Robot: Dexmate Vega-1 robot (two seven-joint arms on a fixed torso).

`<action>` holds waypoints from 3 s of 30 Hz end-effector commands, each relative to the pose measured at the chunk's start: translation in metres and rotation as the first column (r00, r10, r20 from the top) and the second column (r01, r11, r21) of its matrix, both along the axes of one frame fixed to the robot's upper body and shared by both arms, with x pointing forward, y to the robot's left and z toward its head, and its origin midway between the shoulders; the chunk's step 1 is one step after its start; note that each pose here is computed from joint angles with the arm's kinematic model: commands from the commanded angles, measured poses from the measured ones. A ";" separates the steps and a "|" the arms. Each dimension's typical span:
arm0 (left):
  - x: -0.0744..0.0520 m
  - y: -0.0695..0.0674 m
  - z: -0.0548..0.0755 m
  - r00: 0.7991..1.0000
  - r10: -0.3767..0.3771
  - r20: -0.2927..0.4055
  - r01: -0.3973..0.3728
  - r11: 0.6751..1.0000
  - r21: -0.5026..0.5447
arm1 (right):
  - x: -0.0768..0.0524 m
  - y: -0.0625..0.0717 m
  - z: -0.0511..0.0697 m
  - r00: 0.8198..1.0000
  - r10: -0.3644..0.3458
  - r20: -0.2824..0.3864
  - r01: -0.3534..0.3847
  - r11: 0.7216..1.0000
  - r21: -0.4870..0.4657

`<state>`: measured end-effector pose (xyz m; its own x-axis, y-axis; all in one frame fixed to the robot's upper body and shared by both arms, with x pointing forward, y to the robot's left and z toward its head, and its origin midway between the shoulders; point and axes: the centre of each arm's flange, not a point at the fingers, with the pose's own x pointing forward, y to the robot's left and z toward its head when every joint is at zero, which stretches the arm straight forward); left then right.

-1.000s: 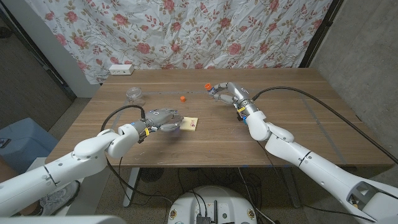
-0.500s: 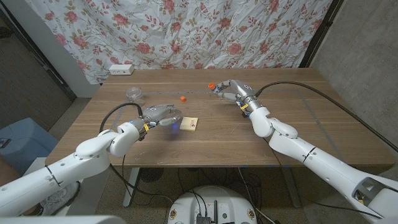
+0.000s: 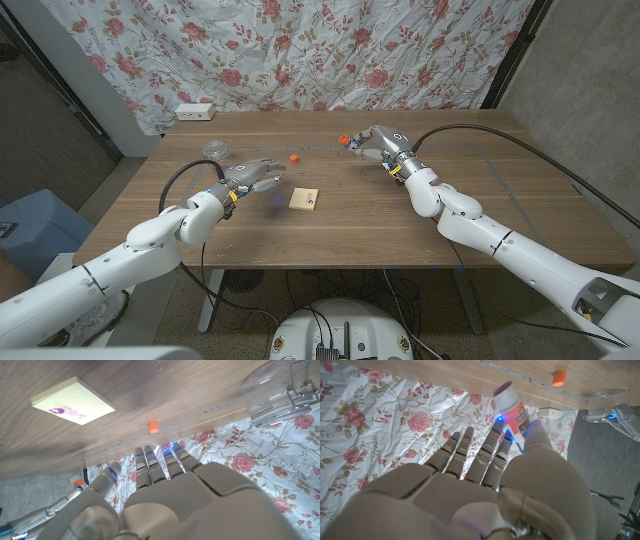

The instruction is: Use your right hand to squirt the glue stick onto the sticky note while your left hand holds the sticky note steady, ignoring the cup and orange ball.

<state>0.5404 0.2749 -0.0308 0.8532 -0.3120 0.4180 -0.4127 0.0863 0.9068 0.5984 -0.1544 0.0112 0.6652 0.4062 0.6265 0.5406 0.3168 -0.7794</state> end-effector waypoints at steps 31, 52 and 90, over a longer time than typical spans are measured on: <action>0.030 0.019 0.010 0.997 0.006 0.082 0.038 0.857 -0.514 | 0.028 -0.017 0.015 0.968 -0.193 0.162 0.241 0.897 -0.370; 0.046 0.022 0.003 0.991 -0.082 0.105 0.133 0.655 -0.744 | 0.043 -0.032 0.010 0.959 -0.234 0.160 0.283 0.829 -0.482; 0.075 0.028 -0.016 0.978 -0.133 0.163 0.199 0.340 -0.919 | 0.074 -0.046 0.001 0.951 -0.295 0.096 0.296 0.770 -0.565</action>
